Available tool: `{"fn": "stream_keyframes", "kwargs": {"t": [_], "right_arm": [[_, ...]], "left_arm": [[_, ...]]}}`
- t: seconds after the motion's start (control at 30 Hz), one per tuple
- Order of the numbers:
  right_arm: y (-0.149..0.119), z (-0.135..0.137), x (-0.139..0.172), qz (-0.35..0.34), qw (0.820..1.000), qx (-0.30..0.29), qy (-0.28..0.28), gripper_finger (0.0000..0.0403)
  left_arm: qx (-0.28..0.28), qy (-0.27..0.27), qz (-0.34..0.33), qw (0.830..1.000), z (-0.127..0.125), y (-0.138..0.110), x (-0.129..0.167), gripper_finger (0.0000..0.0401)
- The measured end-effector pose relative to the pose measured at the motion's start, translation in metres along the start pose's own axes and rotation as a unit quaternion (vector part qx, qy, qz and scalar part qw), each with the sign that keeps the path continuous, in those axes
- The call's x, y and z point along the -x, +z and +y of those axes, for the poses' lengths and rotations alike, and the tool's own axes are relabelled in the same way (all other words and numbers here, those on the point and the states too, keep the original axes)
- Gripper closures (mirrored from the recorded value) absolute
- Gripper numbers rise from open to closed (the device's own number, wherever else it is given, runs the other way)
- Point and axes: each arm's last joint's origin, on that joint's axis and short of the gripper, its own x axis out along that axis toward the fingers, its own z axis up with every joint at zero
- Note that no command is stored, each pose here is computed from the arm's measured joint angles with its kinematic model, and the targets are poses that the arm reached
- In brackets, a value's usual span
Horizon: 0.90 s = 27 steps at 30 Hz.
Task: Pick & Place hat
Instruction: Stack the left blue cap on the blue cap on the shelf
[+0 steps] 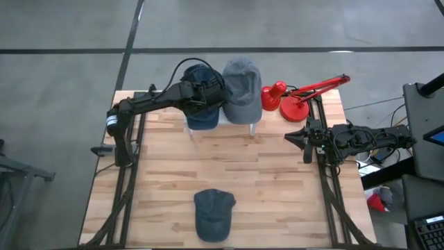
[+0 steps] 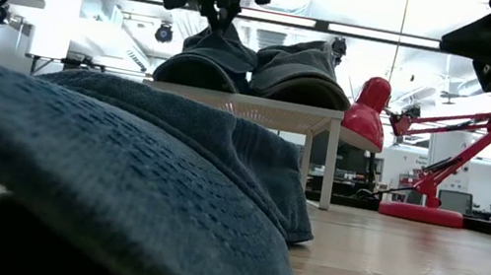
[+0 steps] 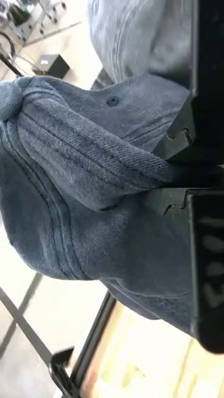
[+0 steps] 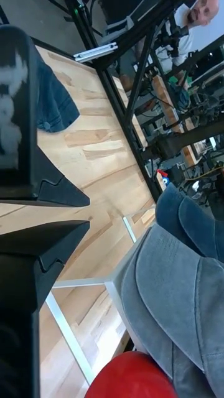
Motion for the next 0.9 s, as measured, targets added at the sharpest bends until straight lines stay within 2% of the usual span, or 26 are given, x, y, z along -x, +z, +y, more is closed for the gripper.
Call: {"fn": "stream_keyframes", "kwargs": {"t": [0.17,0.47,0.9], "right_arm": [[0.0,0.0,0.0,0.0,1.0,0.0,0.0,0.0359],[0.0,0.0,0.0,0.0,1.0,0.0,0.0,0.0359],[0.0,0.0,0.0,0.0,1.0,0.0,0.0,0.0359]], "left_arm": [[-0.004,-0.012,-0.005,1.0,-0.003,0.005,0.004,0.038],[-0.011,-0.035,-0.021,0.999,-0.01,0.027,0.02,0.0381],[-0.032,-0.02,-0.022,0.999,0.0,0.045,0.048,0.0383]]}}
